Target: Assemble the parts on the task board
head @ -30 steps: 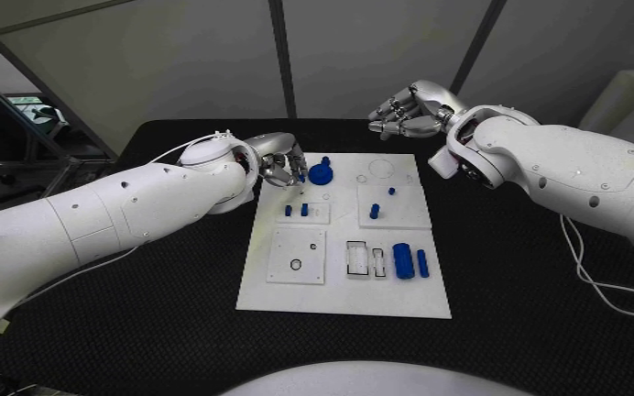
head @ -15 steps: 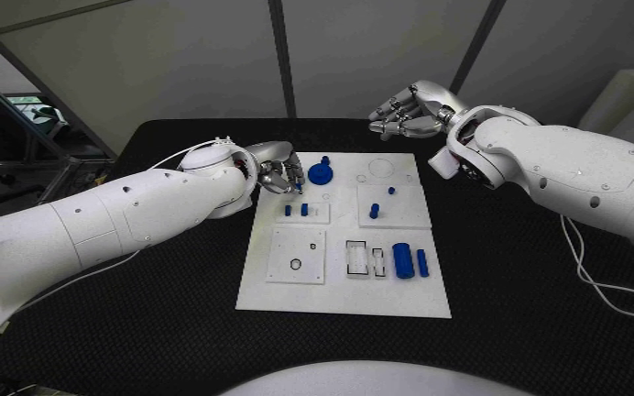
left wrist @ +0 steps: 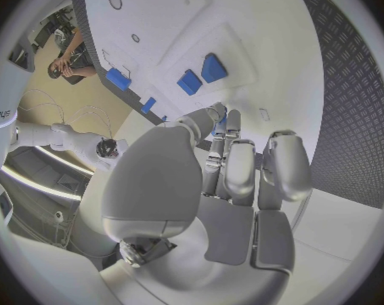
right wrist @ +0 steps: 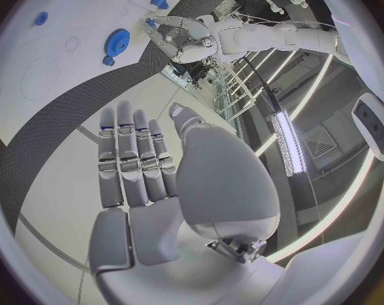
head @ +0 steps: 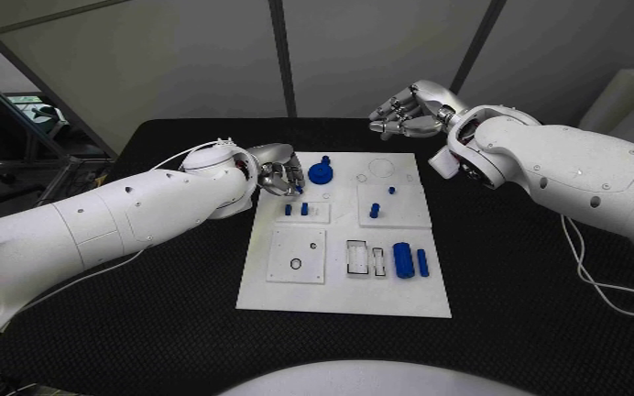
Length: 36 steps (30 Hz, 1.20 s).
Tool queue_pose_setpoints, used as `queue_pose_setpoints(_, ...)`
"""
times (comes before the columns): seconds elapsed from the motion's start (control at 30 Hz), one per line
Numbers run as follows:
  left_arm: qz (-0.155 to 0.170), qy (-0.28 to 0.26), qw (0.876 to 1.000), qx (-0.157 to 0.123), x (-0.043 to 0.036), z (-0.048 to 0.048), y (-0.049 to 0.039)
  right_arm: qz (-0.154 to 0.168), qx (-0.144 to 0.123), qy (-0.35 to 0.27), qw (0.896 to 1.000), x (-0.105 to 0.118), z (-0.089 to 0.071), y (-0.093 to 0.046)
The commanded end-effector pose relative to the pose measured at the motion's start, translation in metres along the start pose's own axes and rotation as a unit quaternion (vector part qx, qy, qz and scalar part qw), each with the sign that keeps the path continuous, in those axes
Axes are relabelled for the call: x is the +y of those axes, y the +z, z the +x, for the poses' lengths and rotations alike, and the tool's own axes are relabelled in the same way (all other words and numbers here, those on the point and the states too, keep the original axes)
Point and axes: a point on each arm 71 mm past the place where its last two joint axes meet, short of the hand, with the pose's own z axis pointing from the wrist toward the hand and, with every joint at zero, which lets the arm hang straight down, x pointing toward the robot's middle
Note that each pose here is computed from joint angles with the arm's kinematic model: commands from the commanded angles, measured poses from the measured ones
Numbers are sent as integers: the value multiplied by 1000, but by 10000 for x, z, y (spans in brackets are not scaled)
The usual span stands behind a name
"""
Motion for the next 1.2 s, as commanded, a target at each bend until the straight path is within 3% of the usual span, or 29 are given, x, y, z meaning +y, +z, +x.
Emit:
queue_pose_setpoints(0.03,3,-2,1000,8,-21,19,5,-3,3,0,1000,14,1,5)
queue_pose_setpoints(0.57,0,-2,1000,12,-46,38,26,-4,3,1,1000,15,6,8)
queue_pose_setpoints(1.2,-16,0,1000,24,-24,59,48,-3,3,0,1000,11,2,3)
